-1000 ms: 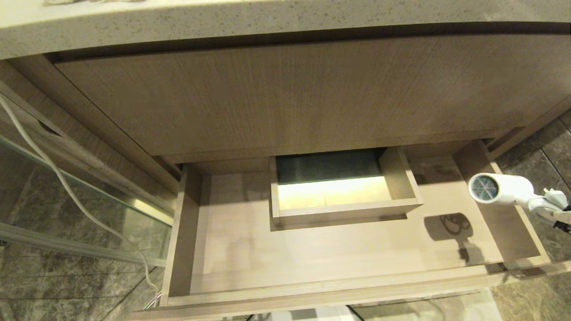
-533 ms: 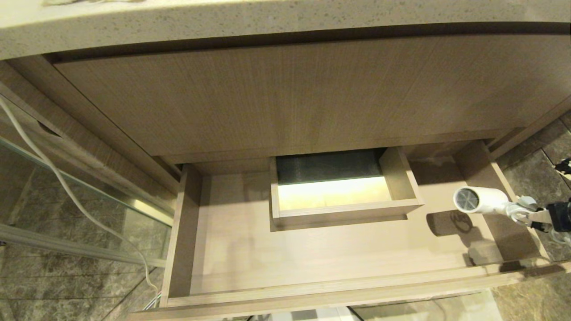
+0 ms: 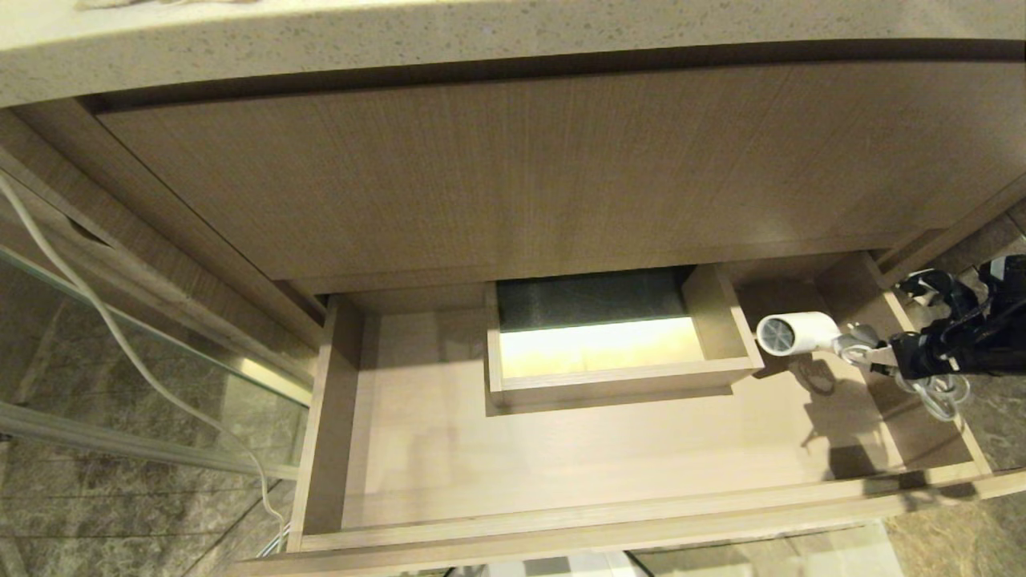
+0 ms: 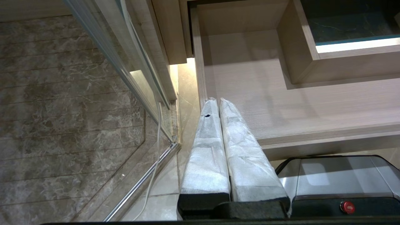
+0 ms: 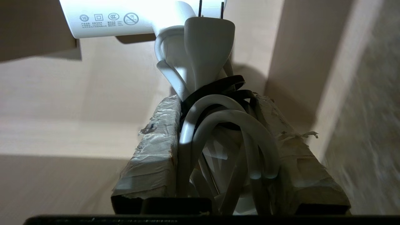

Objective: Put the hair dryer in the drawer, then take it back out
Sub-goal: Put it into the drawer

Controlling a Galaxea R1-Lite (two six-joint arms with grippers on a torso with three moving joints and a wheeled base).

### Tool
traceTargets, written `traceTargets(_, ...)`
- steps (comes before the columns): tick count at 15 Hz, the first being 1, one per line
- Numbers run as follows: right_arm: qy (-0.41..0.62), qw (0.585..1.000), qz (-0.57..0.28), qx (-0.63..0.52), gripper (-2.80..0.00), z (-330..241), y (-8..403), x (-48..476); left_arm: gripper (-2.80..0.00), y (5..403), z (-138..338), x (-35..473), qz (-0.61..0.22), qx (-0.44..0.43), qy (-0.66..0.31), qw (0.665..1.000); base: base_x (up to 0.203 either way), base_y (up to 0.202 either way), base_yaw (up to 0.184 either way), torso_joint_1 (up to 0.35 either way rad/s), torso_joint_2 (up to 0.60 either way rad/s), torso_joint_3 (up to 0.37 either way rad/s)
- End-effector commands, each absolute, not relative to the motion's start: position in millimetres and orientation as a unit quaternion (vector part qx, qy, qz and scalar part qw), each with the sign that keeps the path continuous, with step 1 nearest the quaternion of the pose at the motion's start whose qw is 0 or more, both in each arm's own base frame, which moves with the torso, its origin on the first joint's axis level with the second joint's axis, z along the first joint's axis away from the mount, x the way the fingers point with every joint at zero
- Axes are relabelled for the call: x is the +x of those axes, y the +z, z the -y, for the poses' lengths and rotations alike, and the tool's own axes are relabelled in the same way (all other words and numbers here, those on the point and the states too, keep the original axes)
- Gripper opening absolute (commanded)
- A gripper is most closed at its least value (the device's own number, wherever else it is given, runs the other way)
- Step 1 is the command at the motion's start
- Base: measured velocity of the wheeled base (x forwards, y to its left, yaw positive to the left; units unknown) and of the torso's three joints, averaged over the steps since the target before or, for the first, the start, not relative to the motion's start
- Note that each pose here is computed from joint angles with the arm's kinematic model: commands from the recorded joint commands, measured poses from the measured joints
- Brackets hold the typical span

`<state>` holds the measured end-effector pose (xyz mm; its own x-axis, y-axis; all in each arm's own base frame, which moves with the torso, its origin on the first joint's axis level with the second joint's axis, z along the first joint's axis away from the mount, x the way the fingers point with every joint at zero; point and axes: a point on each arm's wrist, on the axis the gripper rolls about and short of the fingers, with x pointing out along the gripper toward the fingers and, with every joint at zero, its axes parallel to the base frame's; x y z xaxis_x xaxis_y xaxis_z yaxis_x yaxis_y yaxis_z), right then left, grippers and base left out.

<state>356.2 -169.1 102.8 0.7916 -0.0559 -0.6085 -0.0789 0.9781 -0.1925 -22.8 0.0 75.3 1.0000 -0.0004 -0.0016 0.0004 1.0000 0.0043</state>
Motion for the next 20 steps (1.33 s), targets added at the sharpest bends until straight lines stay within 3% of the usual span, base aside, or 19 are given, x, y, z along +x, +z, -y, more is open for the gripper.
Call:
traceTargets(1, 0.011, 0.943, -0.314, -0.112, -2.80, 172, 76, 375, -2.80, 75, 0, -23, -0.002, 0.002, 0.000, 1.000, 0.000, 0.000, 0.000, 0.000, 0.00, 0.000)
traceTargets(6, 0.007, 0.949, -0.291, -0.126, -2.80, 177, 60, 387, -2.80, 75, 0, -23, -0.001, 0.002, 0.000, 1.000, 0.000, 0.000, 0.000, 0.000, 0.00, 0.000)
traceTargets(7, 0.007, 0.949, -0.291, -0.126, -1.31, 177, 59, 387, -2.80, 75, 0, -23, -0.002, 0.002, 0.000, 1.000, 0.000, 0.000, 0.000, 0.000, 0.00, 0.000)
traceTargets(8, 0.008, 0.948, -0.291, -0.127, 0.00, 177, 58, 387, -2.80, 75, 0, -23, -0.001, 0.002, 0.000, 1.000, 0.000, 0.000, 0.000, 0.000, 0.00, 0.000)
traceTargets(12, 0.005, 0.950, -0.282, -0.132, 0.00, 176, 65, 384, -2.80, 75, 0, -23, -0.002, 0.002, 0.000, 1.000, 0.000, 0.000, 0.000, 0.000, 0.00, 0.000)
traceTargets(17, -0.015, 0.960, -0.240, -0.141, 0.00, 163, 129, 344, -2.80, 75, 0, -23, -0.001, 0.002, 0.000, 1.000, 0.000, 0.000, 0.000, 0.000, 0.00, 0.000)
traceTargets(18, -0.020, 0.961, -0.237, -0.139, -2.80, 156, 143, 324, -2.80, 75, 0, -23, -0.001, 0.002, 0.000, 1.000, 0.000, 0.000, 0.000, 0.000, 0.00, 0.000)
traceTargets(20, -0.022, 0.957, -0.260, -0.126, -2.80, 142, 153, 284, -2.80, 75, 0, -23, -0.002, 0.002, 0.000, 1.000, 0.000, 0.000, 0.000, 0.000, 0.00, 0.000)
